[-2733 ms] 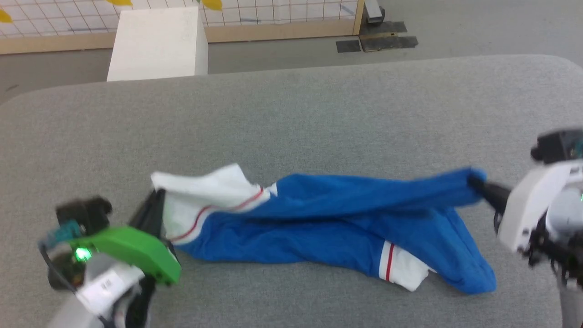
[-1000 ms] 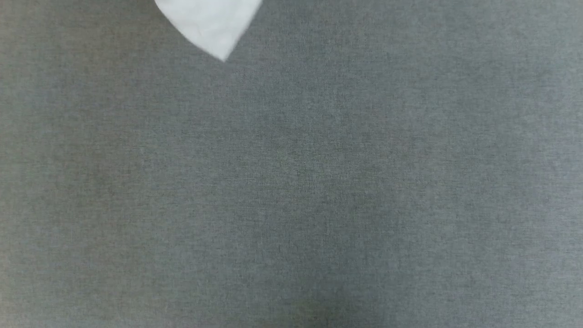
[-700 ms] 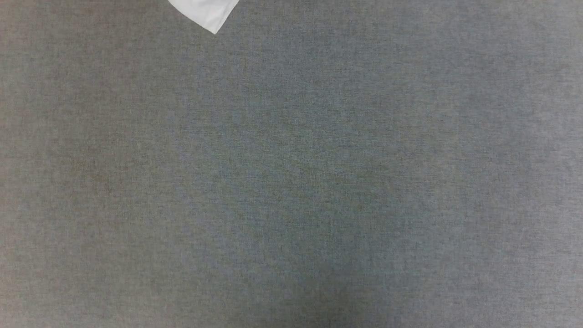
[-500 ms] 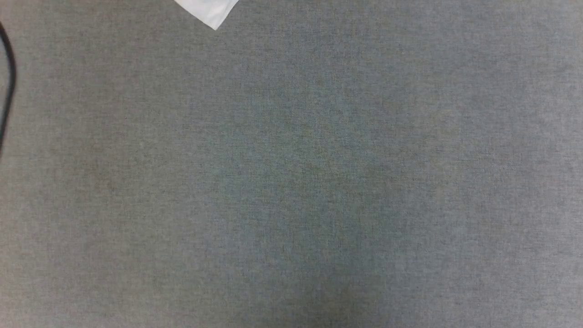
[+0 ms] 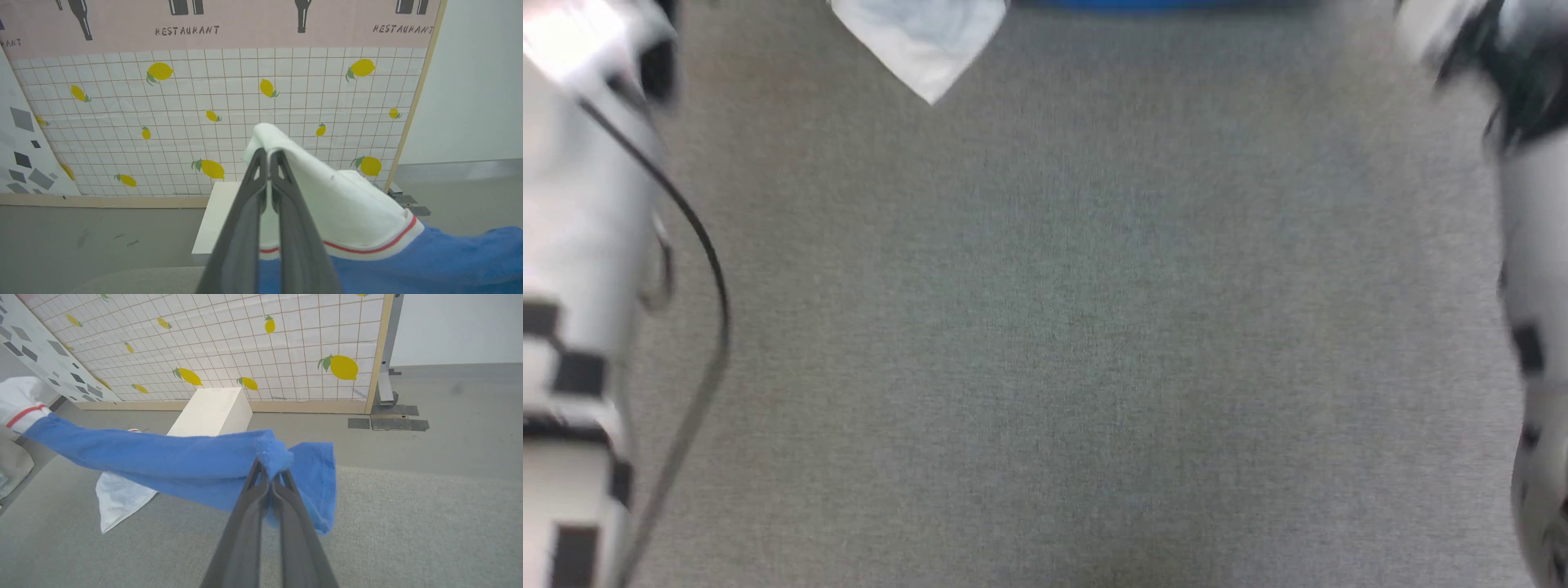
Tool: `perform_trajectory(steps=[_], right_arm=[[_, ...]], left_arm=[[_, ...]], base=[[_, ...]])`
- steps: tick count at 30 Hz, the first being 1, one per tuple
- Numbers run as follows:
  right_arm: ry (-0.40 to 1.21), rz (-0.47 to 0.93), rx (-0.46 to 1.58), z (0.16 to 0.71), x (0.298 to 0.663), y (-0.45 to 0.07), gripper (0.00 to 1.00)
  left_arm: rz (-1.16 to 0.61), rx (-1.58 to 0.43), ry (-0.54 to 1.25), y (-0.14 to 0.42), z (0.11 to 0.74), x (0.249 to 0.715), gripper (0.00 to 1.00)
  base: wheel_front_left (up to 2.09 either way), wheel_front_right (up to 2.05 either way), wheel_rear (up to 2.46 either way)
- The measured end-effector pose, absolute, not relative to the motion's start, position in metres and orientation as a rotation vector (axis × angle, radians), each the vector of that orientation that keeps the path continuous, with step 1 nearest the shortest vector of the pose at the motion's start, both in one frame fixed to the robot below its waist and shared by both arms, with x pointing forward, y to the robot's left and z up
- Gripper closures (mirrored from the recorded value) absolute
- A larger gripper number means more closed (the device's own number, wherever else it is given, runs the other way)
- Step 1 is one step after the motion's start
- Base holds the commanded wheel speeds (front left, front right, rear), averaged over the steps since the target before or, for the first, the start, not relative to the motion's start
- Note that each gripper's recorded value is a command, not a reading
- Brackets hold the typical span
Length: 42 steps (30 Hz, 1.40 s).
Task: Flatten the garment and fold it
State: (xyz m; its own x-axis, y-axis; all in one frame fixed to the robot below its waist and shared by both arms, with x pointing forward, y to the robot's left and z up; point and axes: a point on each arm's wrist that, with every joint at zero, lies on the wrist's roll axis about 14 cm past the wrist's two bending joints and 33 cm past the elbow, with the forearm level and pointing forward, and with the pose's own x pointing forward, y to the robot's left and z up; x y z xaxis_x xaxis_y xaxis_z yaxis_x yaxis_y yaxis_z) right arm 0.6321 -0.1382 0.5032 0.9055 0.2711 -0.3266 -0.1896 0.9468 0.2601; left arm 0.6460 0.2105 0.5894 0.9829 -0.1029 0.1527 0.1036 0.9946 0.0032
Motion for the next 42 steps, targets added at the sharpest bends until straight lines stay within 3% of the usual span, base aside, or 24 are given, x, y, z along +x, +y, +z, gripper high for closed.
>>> perform_trajectory(steps=[14, 21, 32, 42], right_arm=[[0.551, 0.256, 0.338, 0.437, 0.481, -0.144, 1.00], [0.575, 0.254, 0.332, 0.432, 0.434, -0.154, 1.00], [0.713, 0.190, 0.318, 0.402, 0.370, -0.189, 1.00], [0.877, 0.171, 0.334, 0.383, 0.322, -0.199, 1.00]], left_arm=[[-0.072, -0.165, 0.086, 0.204, 0.479, 0.475, 1.00], [0.008, -0.249, 0.165, 0.211, 0.448, 0.402, 1.00], [0.124, -0.330, 0.309, 0.217, 0.412, 0.324, 1.00], [0.179, -0.358, 0.404, 0.217, 0.401, 0.281, 1.00]], base=[[0.00, 0.00, 0.00], [0.00, 0.00, 0.00], [0.00, 0.00, 0.00], [0.00, 0.00, 0.00]])
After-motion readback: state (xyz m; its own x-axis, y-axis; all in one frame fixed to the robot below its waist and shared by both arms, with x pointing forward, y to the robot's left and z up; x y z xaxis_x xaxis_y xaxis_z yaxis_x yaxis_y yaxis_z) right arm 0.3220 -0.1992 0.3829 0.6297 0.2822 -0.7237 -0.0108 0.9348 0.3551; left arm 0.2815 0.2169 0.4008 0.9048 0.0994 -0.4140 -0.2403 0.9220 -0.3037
